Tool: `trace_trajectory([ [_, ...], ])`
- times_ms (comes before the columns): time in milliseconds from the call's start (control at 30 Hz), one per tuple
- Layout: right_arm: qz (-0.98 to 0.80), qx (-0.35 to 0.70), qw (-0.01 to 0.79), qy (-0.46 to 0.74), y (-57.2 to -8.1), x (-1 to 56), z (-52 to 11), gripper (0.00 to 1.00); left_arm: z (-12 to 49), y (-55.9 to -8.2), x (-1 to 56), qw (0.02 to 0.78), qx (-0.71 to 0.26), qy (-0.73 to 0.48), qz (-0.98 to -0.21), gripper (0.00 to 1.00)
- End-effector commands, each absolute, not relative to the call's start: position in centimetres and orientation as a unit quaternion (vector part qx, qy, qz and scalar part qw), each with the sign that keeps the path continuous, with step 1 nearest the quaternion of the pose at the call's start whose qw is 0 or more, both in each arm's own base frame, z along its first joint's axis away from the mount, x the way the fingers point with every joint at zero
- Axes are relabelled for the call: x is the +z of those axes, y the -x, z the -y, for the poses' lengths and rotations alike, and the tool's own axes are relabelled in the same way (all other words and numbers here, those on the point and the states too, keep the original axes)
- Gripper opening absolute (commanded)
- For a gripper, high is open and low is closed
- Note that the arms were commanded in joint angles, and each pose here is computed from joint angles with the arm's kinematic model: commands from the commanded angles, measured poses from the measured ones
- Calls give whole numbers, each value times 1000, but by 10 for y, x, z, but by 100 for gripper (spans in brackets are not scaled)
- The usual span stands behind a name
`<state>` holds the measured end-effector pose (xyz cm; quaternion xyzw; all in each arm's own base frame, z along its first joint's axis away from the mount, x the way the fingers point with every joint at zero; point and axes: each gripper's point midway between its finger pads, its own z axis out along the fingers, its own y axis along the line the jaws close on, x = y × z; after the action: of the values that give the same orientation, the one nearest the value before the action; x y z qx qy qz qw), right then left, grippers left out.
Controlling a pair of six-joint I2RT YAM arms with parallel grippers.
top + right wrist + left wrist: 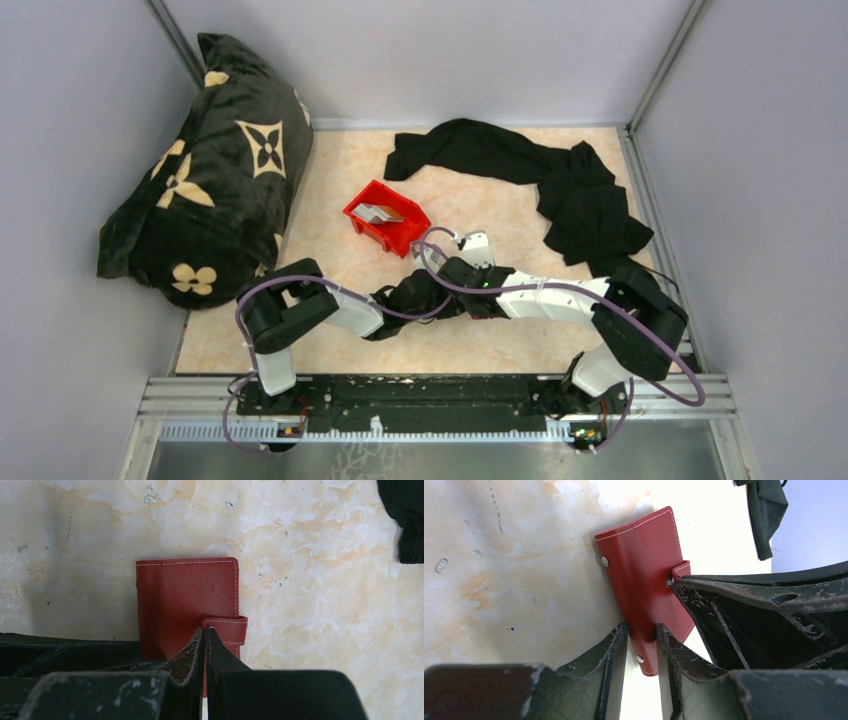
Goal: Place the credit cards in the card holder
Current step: Close the card holder at the center of the board.
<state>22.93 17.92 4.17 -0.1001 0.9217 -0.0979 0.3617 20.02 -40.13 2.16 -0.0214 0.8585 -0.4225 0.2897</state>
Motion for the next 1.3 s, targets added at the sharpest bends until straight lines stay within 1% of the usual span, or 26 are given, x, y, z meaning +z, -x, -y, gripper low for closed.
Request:
trace_trajectory([
  [0,-930,-76,342,108,-221,34,-190,0,339,-157,-71,203,-266,-19,-942,37],
  [367,-936,-77,328,106,-214,19,-186,0,339,-157,-71,203,-266,-20,-942,36],
  [767,-934,-78,336,90,-223,24,-178,0,340,-157,-72,201,-265,-20,-943,36],
  [1267,-945,-33,321,53,-226,15,-170,0,335,-156,-76,196,-252,-15,-947,35],
])
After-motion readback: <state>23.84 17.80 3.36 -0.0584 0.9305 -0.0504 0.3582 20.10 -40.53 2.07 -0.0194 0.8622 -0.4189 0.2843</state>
